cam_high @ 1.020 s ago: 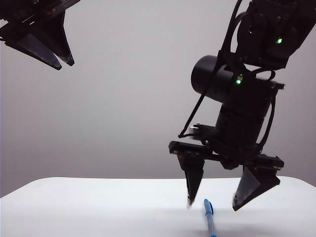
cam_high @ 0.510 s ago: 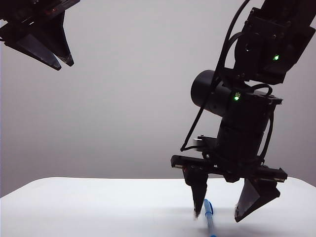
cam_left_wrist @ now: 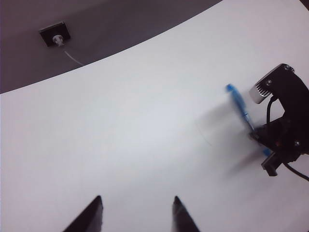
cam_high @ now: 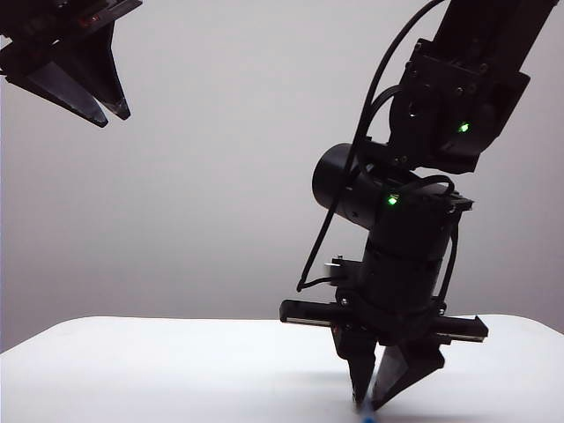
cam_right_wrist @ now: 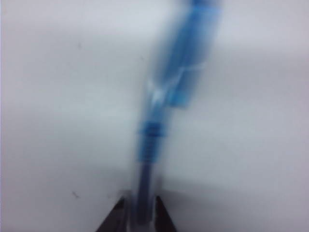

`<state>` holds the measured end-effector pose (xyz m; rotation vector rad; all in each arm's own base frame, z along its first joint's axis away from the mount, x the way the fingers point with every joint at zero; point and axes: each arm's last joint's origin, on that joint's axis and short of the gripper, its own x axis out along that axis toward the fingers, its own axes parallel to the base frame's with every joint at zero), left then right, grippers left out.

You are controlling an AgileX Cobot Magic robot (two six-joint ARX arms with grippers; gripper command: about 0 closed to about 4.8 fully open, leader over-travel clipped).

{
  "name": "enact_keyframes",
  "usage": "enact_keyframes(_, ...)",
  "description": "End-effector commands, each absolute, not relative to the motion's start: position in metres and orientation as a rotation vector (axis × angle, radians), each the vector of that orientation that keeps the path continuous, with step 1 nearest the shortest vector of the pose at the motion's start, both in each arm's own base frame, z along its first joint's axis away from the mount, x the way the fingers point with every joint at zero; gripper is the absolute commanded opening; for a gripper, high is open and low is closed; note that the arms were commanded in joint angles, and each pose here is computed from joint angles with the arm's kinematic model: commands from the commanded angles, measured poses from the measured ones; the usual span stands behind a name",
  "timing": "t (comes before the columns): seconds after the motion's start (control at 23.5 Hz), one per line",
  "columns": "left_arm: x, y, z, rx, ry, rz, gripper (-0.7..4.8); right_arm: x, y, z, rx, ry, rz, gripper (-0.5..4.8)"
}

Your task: Pick up the pen and remove the cap.

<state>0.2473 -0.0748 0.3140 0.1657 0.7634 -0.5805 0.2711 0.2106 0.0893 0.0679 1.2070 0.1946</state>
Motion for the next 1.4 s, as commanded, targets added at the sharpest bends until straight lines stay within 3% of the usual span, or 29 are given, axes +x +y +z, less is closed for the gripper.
enact_keyframes(0.04, 0.247, -0.075, 0.317, 0.164, 0.751, -0.584, 1.83, 0.267, 0.208, 0.082, 0.042, 1.244, 0.165, 0.38)
enact_keyframes(0.17, 0.247, -0.075, 0.317, 0.164, 0.752, -0.584, 1.83, 0.268, 0.208, 0.082, 0.016, 1.233, 0.171, -0.01)
enact_keyframes(0.43, 0.248, -0.075, 0.317, 0.165, 0.741, -0.585, 1.94, 0.272, 0.211, 0.097, -0.07, 1.224, 0.232, -0.01)
enact_keyframes(0.64, 0.25, -0.076, 0.32, 0.149, 0.702, -0.618, 3.32, 0.275, 0.214, 0.134, -0.108, 1.15, 0.323, -0.01)
enact_keyframes(0.72, 0.251, -0.077, 0.322, 0.14, 0.675, -0.642, 3.55, 0.275, 0.214, 0.156, -0.1, 1.093, 0.37, -0.01)
enact_keyframes(0.89, 0.253, -0.082, 0.329, 0.046, 0.601, -0.785, 3.55, 0.266, 0.209, 0.23, -0.078, 0.92, 0.509, -0.01)
enact_keyframes(1.23, 0.256, -0.088, 0.343, -0.05, 0.461, -0.955, 3.54, 0.23, 0.183, 0.33, -0.003, 0.598, 0.637, -0.01)
enact_keyframes(1.4, 0.257, -0.094, 0.368, -0.139, 0.245, -1.267, 3.54, 0.199, 0.163, 0.375, 0.084, 0.408, 0.788, -0.01)
